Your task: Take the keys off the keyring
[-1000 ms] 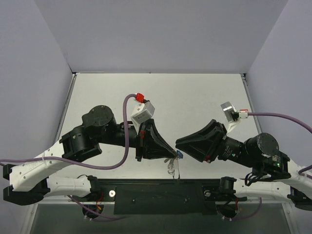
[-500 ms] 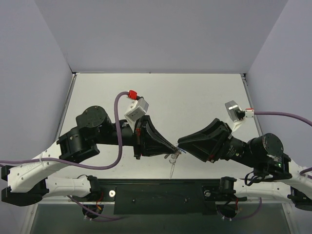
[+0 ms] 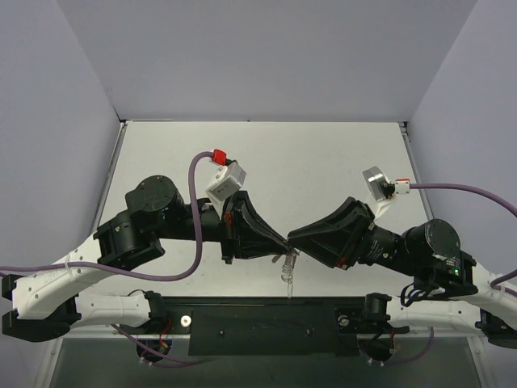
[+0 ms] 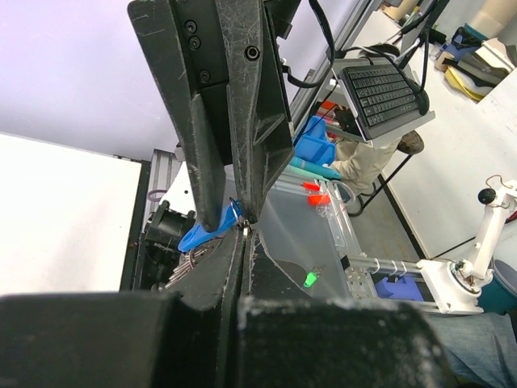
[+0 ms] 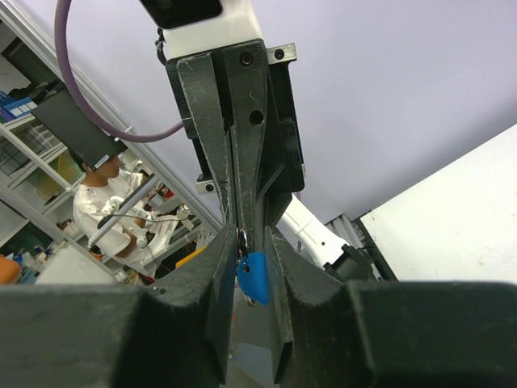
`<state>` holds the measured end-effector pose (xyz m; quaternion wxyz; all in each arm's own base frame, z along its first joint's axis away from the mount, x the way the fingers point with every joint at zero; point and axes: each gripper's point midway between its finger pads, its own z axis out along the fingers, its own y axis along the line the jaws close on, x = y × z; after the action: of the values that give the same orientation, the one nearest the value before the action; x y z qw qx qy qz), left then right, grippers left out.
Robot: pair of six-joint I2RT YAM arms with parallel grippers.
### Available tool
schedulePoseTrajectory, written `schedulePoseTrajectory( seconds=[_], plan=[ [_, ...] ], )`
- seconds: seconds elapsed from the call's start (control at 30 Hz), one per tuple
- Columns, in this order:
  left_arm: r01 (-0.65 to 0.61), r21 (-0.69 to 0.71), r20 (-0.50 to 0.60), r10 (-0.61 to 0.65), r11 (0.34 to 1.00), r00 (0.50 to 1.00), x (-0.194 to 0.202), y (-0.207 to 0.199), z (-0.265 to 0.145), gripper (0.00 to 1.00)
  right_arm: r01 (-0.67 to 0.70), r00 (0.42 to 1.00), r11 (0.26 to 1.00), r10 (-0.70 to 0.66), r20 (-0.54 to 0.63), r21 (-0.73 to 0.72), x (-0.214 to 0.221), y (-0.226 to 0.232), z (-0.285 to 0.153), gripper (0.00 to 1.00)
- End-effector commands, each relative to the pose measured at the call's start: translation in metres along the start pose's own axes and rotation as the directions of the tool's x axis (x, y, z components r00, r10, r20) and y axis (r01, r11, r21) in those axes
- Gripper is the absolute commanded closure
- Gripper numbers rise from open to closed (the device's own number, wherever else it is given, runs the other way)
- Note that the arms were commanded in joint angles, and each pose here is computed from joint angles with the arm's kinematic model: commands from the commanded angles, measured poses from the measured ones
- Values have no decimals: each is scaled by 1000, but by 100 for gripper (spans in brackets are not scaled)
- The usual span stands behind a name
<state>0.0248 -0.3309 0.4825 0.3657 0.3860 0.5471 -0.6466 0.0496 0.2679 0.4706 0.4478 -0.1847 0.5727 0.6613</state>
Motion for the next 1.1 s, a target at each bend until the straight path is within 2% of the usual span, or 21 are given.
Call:
schedulePoseTrajectory(
  seconds=[0.0, 0.17, 0.47, 0.9, 1.07],
  plan=[
    [-43, 36, 96, 39, 998, 995, -28, -15, -5, 100, -2, 999, 998, 5, 44, -63, -16, 19, 2, 86],
    [-41, 26, 88, 39, 999, 995, -26, -14, -6, 100, -3, 999, 998, 5, 35, -70, -15, 21, 1, 100],
    [-33, -20, 53, 34, 999, 998, -20, -8, -12, 100, 31, 999, 996, -33, -22, -86, -15, 31, -9, 100],
    [-1, -61, -40, -1, 998, 999, 0, 6, -15, 100, 110, 972, 991, -124, -200, -79, 3, 35, -14, 100],
    [10, -52, -75, -14, 999, 997, 4, 6, -17, 100, 154, 943, 986, -166, -287, -64, 16, 31, -15, 100]
  ],
)
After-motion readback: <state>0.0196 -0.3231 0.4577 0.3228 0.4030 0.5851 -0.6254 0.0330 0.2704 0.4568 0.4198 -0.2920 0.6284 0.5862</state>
